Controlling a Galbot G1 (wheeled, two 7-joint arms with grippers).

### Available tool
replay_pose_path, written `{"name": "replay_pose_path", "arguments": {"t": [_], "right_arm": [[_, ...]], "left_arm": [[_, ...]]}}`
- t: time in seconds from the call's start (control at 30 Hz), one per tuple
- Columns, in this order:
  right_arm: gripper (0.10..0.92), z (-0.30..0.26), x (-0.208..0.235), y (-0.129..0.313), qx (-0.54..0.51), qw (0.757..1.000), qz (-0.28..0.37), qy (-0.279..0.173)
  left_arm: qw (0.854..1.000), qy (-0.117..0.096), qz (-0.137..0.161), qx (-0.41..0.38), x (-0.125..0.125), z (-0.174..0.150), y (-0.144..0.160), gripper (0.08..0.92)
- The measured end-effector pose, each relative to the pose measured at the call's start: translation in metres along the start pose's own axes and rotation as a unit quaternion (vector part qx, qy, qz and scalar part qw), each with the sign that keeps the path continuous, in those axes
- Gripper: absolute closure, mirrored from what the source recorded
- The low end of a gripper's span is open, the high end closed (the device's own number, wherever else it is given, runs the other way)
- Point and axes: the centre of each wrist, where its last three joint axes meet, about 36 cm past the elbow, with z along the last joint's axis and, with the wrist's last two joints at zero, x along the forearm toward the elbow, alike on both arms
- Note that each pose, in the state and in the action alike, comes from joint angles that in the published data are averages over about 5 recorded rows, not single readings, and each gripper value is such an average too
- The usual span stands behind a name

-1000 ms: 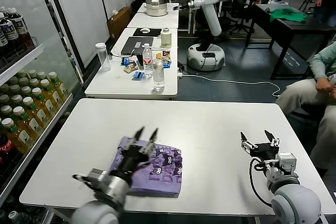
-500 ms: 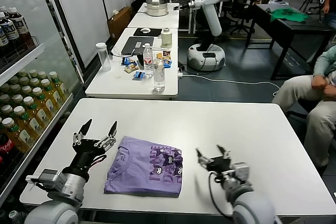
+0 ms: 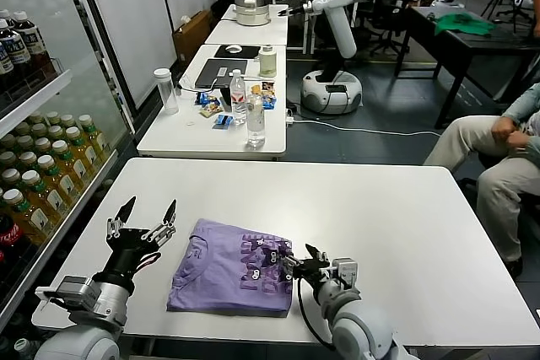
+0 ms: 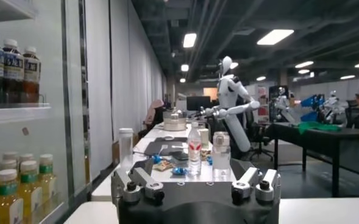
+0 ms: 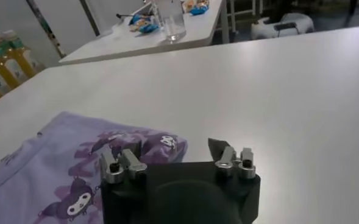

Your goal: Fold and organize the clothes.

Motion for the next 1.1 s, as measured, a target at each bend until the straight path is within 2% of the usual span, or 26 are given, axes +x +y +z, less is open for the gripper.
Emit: {"name": "replay_pose_path", "arguments": {"t": [0.4, 0.63, 0.83, 1.1], "right_arm": [[0.676, 0.003, -0.017, 0.007, -0.023, 1.000, -0.006, 0.014], [0.869, -0.004, -0.017, 0.003, 0.017, 0.999, -0.007, -0.031], [0.900, -0.022, -0.012, -0.021, 0.087, 0.993, 0.002, -0.080], [0.900, -0.036, -0.005, -0.082, 0.149, 0.984, 0.047, -0.085]], "left_arm": [[1.000, 0.011, -0.008, 0.000, 0.000, 0.015, 0.003, 0.177], [1.000, 0.015, -0.010, 0.001, 0.002, 0.021, 0.002, 0.177], [1.000, 0.016, -0.012, 0.003, 0.003, 0.023, 0.002, 0.177], [1.000, 0.016, -0.009, 0.010, 0.001, 0.027, -0.005, 0.177]]}}
